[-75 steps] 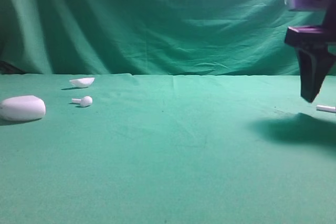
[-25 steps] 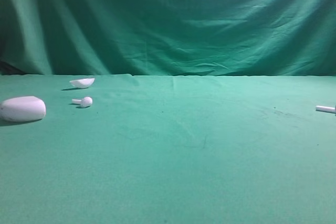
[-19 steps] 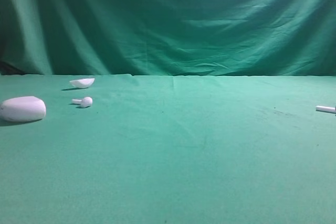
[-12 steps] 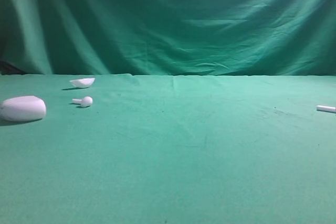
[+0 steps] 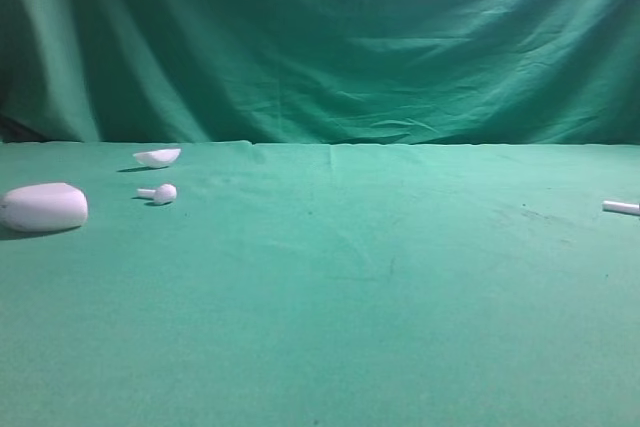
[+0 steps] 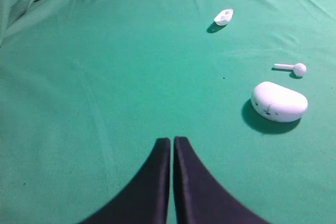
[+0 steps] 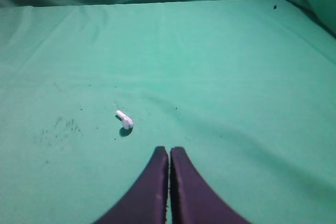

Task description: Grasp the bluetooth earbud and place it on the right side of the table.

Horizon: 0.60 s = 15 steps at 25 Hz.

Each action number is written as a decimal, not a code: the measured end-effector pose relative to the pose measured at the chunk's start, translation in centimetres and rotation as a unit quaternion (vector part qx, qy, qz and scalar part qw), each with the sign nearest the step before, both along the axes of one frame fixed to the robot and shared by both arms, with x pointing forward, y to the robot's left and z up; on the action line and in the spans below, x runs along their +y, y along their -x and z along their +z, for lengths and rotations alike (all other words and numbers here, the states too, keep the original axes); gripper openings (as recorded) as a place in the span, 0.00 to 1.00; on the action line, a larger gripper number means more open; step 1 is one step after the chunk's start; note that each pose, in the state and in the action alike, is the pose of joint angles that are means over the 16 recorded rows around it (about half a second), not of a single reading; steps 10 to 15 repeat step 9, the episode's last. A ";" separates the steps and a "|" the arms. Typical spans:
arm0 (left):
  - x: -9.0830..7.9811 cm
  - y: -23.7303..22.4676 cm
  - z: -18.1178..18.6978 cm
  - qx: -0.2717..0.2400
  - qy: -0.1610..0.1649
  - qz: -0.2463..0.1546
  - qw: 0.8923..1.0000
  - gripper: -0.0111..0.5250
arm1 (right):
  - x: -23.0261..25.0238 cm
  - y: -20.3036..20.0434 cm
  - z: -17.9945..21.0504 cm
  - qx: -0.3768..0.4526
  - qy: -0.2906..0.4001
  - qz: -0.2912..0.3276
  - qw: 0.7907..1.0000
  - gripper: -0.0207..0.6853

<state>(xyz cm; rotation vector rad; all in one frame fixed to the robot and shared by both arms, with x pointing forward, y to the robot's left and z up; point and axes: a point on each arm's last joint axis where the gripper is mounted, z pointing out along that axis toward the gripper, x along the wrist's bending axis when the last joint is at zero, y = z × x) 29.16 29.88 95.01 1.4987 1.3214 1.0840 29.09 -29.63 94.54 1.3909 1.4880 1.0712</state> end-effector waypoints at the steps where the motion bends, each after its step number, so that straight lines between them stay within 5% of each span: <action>1: 0.0 0.0 0.0 0.000 0.000 0.000 1.000 0.02 | 0.0 0.0 0.0 0.002 0.000 0.000 1.000 0.03; 15: 0.0 0.0 0.0 0.000 0.000 0.000 1.000 0.02 | 0.0 0.0 -0.1 0.007 -0.001 -0.001 1.000 0.03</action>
